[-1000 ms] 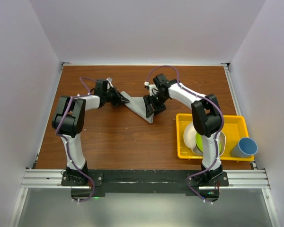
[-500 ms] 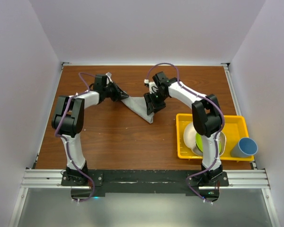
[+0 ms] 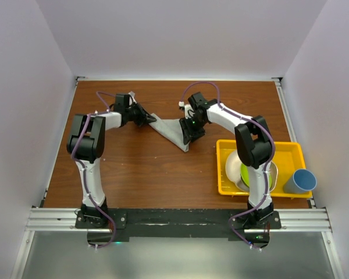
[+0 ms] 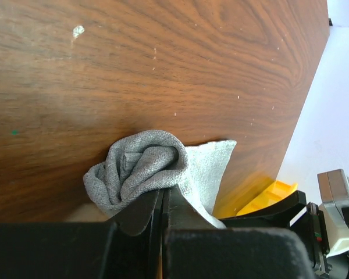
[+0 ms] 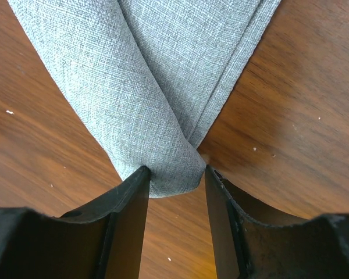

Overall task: Fold the napkin, place the utensils inside, and roll it up
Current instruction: Roll the napkin with the utensil

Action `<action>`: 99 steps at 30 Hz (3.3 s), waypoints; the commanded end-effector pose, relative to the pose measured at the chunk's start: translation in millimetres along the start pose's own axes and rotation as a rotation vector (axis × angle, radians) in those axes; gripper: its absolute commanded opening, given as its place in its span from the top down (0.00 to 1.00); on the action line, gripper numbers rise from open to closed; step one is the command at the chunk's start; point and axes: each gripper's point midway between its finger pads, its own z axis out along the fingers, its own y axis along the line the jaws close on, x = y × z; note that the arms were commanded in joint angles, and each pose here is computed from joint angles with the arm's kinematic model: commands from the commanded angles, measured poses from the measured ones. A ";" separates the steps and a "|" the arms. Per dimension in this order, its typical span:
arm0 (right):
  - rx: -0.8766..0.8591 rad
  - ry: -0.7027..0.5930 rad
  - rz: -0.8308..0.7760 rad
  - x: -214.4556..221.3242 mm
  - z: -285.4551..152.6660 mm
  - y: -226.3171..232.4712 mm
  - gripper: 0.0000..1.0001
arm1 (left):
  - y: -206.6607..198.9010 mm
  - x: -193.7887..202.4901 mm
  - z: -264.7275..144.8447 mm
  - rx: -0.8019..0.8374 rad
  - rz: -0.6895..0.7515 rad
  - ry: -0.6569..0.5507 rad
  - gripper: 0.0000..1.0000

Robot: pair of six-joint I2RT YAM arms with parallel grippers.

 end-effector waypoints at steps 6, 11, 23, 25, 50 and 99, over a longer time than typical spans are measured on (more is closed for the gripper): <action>0.064 -0.032 -0.014 -5.8 -11.2 -10.2 0.50 | -29.5 -34.5 -11.9 -0.002 0.095 -0.058 1.00; 0.128 -0.170 -0.056 -40.0 -52.5 -3.2 0.20 | -62.9 -37.4 -46.4 -0.025 0.106 -0.110 0.85; 0.355 -0.437 -0.484 -108.7 -67.5 85.9 0.05 | -13.9 -12.3 -138.6 -0.465 -0.060 -0.264 0.50; 0.407 -0.404 -0.524 -109.0 -52.6 84.3 0.09 | -12.9 -3.6 -148.8 -0.461 -0.096 -0.274 0.50; 0.453 -0.279 -0.693 -86.0 29.0 91.7 0.32 | 31.5 21.4 -189.0 -0.528 -0.128 -0.302 0.44; -0.755 0.005 0.332 -39.6 55.9 45.9 0.77 | -62.3 55.8 -23.8 -0.054 -0.089 0.015 0.63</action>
